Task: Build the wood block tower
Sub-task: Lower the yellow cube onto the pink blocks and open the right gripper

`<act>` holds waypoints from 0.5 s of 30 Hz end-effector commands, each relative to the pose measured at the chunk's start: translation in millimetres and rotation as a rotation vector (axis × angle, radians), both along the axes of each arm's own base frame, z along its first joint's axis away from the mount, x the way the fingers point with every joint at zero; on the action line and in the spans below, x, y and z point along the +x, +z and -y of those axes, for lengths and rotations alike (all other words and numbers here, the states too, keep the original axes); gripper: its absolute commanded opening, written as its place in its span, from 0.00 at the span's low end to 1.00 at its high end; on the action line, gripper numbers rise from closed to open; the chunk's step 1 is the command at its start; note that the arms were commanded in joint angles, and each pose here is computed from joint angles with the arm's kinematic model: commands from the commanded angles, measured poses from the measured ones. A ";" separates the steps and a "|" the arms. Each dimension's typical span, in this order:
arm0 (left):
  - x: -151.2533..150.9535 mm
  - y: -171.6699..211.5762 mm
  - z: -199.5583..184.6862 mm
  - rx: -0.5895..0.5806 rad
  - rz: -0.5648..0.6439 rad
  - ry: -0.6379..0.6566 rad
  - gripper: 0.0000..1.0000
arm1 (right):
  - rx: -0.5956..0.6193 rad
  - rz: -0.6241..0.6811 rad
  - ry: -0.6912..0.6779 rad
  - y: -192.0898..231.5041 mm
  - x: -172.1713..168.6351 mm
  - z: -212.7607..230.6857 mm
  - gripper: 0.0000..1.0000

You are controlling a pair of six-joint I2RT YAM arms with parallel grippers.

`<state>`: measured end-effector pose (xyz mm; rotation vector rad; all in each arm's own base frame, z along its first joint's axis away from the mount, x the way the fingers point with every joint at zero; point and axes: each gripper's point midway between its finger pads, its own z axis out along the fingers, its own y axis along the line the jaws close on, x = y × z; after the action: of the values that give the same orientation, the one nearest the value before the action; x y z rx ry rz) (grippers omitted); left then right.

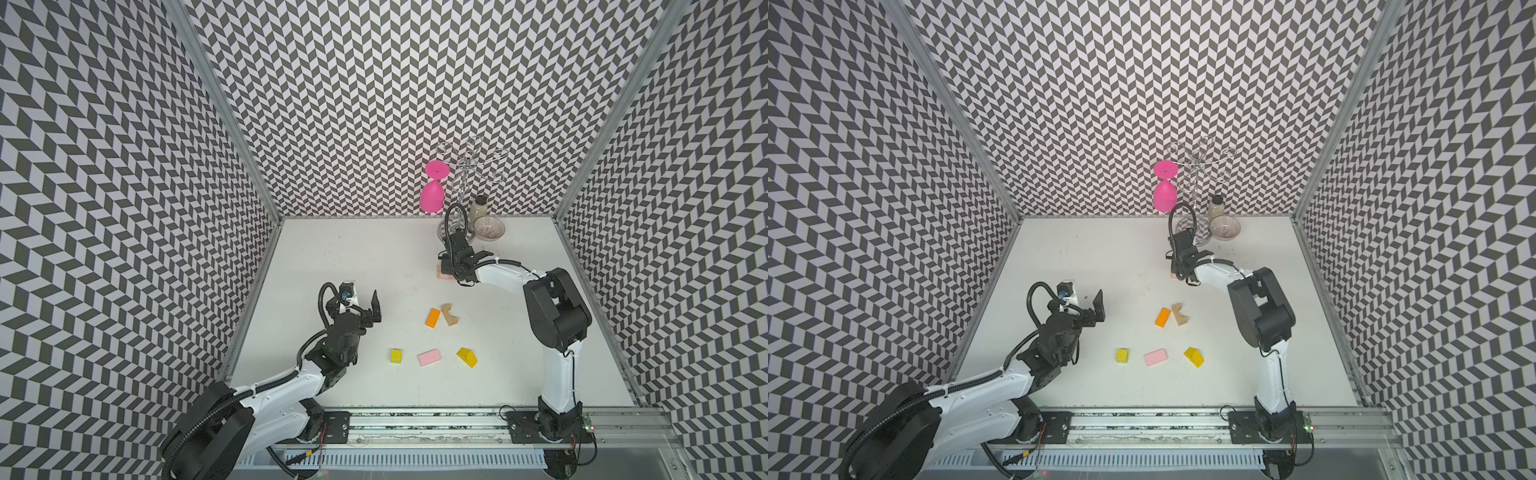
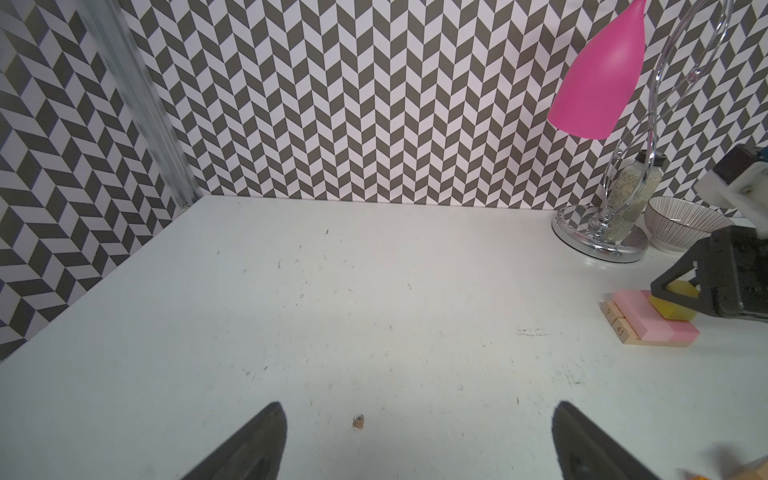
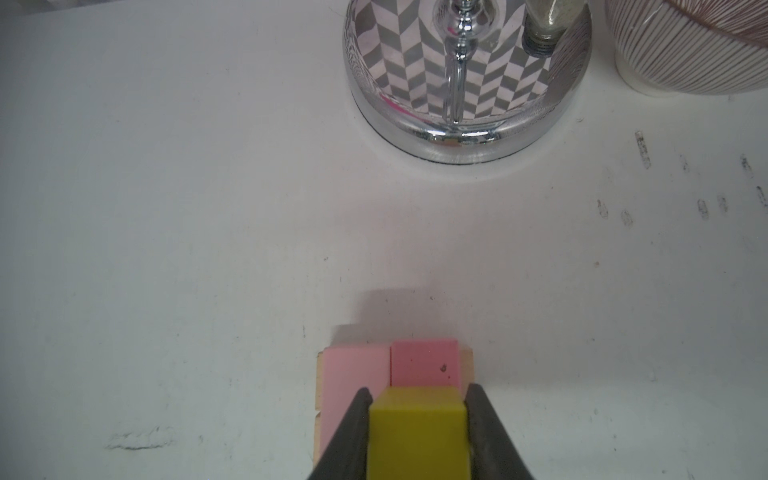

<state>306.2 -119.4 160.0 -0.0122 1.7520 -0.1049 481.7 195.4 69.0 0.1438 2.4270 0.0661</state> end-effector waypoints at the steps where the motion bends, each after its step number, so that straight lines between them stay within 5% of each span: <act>1: 2.9 12.5 2.4 -0.014 0.028 0.011 1.00 | -0.011 0.013 -0.020 0.7 4.2 -1.9 0.35; 15: 2.9 12.5 2.1 -0.014 0.028 0.013 1.00 | 0.004 0.017 -0.011 2.3 4.3 -5.6 0.42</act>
<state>306.2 -118.5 160.2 -0.0140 1.7511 -0.0979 479.8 193.5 67.5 0.1467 2.4342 0.0488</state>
